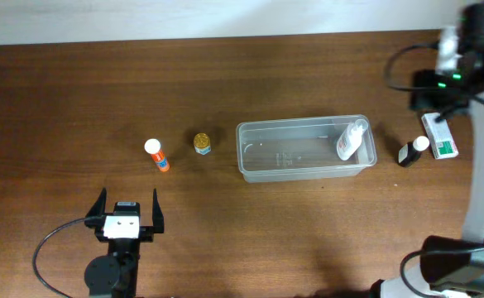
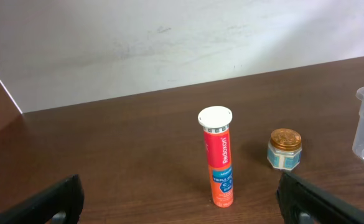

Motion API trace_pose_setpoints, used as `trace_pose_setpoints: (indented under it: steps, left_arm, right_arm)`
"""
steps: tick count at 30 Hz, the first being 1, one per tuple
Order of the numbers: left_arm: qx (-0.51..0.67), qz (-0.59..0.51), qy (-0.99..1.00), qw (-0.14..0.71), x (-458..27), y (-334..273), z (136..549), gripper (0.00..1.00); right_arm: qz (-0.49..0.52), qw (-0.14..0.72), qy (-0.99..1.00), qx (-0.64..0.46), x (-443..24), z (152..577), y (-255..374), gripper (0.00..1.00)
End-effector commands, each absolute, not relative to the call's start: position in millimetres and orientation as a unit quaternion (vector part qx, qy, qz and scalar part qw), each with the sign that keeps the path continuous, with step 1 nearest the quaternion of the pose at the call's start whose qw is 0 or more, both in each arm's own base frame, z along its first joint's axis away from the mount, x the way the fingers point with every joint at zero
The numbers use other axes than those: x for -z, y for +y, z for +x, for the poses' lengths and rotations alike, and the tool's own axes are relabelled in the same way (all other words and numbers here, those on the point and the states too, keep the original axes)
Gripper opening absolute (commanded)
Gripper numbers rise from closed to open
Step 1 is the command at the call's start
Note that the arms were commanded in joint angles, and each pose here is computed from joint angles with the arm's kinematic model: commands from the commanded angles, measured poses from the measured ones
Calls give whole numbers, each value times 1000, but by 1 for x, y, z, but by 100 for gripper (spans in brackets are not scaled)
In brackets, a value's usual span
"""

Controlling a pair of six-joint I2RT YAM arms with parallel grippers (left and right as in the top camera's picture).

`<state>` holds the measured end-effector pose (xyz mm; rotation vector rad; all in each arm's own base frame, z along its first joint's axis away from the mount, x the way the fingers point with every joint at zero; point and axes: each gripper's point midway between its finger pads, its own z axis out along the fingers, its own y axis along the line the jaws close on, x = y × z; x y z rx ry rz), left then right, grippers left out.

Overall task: Pack container
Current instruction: 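Release bottle, move right gripper to the small dark bottle and grasp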

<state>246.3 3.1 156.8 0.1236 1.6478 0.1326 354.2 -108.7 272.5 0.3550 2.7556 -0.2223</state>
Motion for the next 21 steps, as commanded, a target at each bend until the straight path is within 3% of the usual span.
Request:
trace_pose_setpoints:
  steps: [1,3,8,21]
  left_arm:
    - [-60,61,733,675,-156,2,246,99]
    - [-60,61,733,675,-156,2,246,99]
    - [-61,61,733,675,-156,2,246,99]
    - [-60,61,733,675,-156,2,246,99]
  right_arm:
    - [150,149,976,59,-265,332,-132,76]
    - [121,131,984,15,-253,324,-130,92]
    - [149,101,984,-9,-221,314,-141,93]
    - [165,100,981,-22,-120,350,-146,90]
